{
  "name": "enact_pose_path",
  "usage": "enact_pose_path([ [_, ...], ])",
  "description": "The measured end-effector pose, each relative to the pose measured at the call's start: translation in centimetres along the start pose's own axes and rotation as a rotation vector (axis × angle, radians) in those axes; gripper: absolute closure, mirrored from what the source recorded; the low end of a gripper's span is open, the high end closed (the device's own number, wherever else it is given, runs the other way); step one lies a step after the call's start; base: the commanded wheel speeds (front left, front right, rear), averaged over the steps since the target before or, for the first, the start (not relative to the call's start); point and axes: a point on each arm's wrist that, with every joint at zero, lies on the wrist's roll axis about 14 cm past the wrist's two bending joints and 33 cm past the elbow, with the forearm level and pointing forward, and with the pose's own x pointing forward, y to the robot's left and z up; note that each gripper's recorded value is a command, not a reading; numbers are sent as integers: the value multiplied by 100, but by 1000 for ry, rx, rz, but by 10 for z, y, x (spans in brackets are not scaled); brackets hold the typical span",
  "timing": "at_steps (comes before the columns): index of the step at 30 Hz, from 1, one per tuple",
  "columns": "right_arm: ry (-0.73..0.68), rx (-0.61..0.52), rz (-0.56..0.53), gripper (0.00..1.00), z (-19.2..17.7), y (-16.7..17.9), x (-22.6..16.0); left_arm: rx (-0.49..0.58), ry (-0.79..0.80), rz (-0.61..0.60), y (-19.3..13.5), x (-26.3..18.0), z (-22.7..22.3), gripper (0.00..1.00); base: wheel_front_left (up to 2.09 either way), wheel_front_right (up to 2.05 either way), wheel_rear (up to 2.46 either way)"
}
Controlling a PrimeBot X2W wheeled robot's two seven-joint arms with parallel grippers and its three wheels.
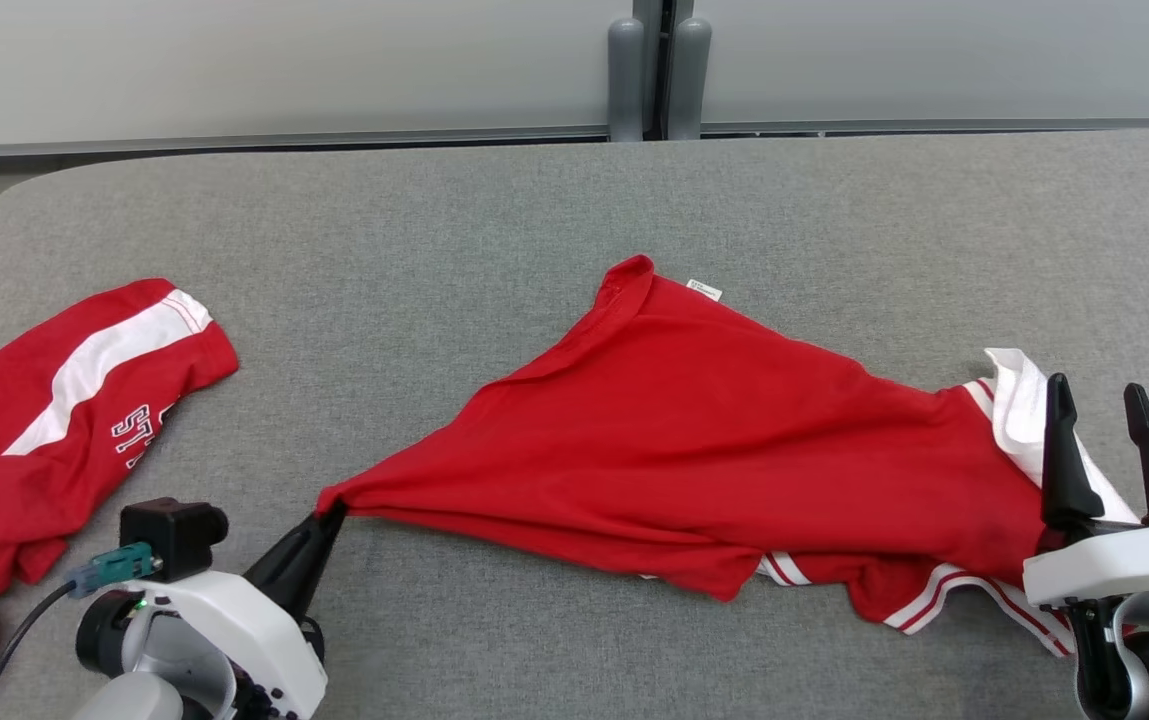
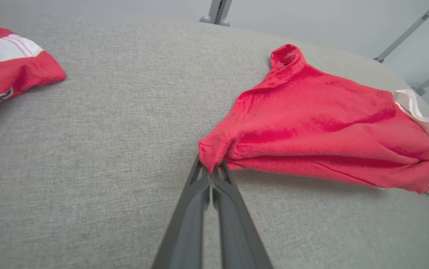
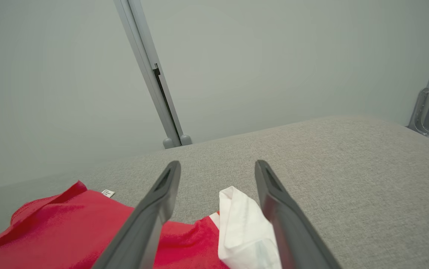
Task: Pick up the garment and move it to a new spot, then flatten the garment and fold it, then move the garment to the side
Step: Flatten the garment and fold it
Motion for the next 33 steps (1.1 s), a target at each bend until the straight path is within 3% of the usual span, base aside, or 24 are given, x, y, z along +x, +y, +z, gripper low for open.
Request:
enact_pose_path([
  [4, 22, -2, 9, 0, -7, 2, 4, -9, -59, 104, 26, -9, 1, 100, 0, 0, 0],
  [5, 26, -2, 12, 0, -9, 3, 4, -11, -60, 111, 27, -9, -1, 70, 0, 0, 0],
  [6, 29, -2, 12, 0, -10, 3, 4, -12, -50, 119, 28, -9, -5, 0, 0, 0, 0],
  [10, 36, -1, 11, 0, -12, 3, 2, -5, -47, 130, 27, -6, -10, 0, 0, 0, 0],
  [15, 28, -5, -12, 0, -7, -5, -6, 49, -229, 190, 31, -13, 24, 0, 0, 0, 0],
  [21, 28, -10, -25, 0, -3, -10, -17, 86, -428, 200, 11, -27, 66, 0, 0, 0, 0],
  [33, 180, -55, 1, 0, -32, -6, -23, 85, -472, 188, -4, -38, 67, 0, 0, 0, 0],
])
